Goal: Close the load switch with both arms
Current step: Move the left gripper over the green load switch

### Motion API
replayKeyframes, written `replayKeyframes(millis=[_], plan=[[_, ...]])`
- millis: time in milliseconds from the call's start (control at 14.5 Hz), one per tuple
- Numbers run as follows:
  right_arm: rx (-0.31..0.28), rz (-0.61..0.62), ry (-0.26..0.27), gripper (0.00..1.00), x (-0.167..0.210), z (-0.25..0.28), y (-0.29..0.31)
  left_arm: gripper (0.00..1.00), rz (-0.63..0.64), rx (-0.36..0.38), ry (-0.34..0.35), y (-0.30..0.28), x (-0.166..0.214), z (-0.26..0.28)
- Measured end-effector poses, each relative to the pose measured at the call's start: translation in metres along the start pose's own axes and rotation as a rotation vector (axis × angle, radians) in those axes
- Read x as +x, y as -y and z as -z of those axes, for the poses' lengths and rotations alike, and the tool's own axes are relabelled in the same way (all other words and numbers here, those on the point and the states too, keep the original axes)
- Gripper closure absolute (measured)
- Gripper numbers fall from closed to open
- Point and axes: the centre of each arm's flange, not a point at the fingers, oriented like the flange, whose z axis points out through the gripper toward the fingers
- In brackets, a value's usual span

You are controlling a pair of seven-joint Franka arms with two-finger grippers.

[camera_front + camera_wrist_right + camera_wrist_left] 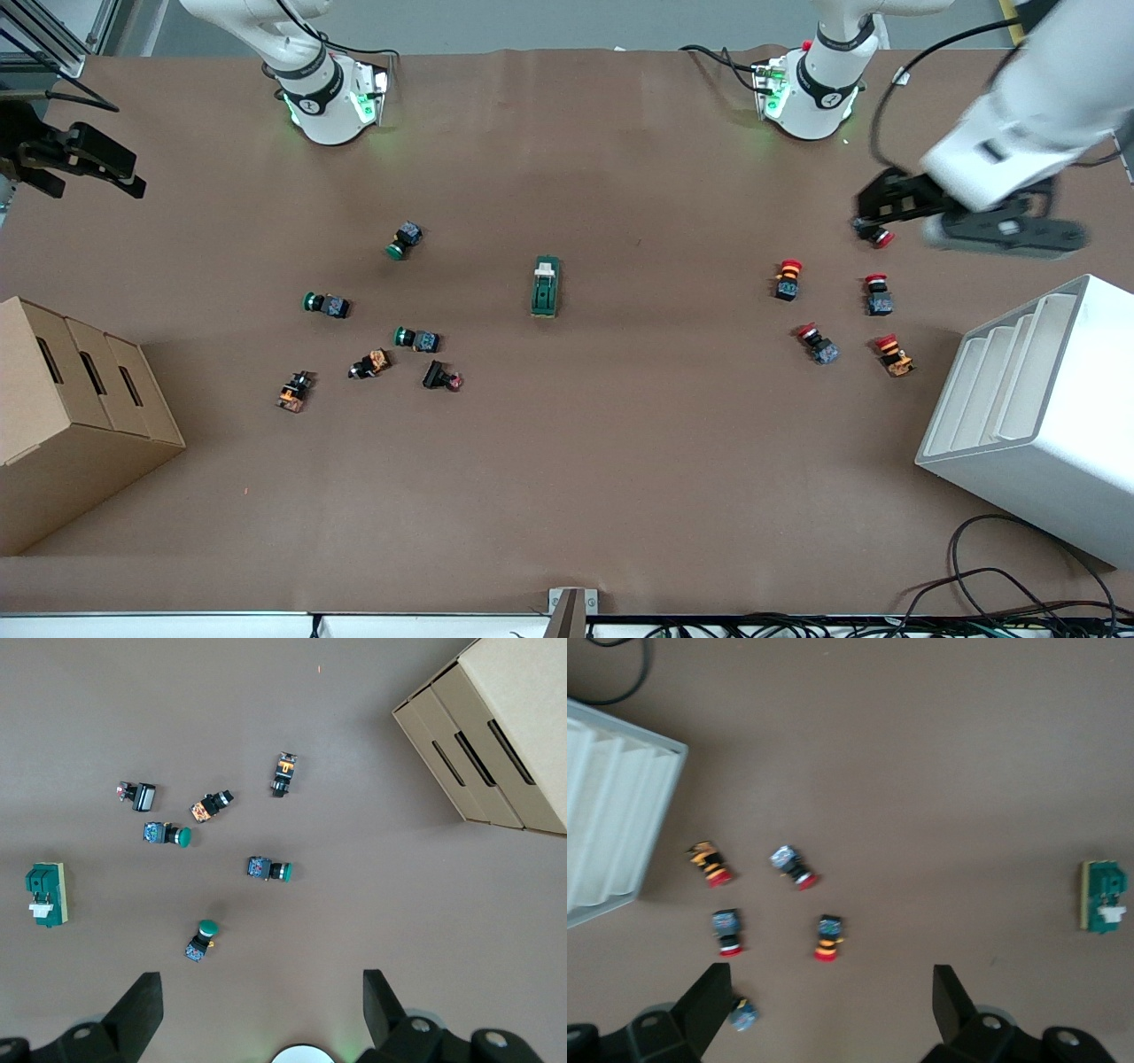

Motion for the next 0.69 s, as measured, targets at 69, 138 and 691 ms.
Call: replayKeyframes(millis=[69, 138, 691], plan=[[0.0, 0.0, 0.0, 0.0, 0.0, 0.0, 0.0, 0.0, 0.023, -0.009, -0.004, -0.028, 0.001, -0.011], [0.0, 0.0, 0.0, 0.0, 0.0, 0.0, 0.0, 0.0, 0.053, -0.02, -0.007, -0.055, -0.001, -0.023], [0.0, 0.004, 0.0, 0.0, 0.0, 0.0, 0.002, 0.0, 0.226, -0.01, -0.094, -0.25, -0.072, -0.136]])
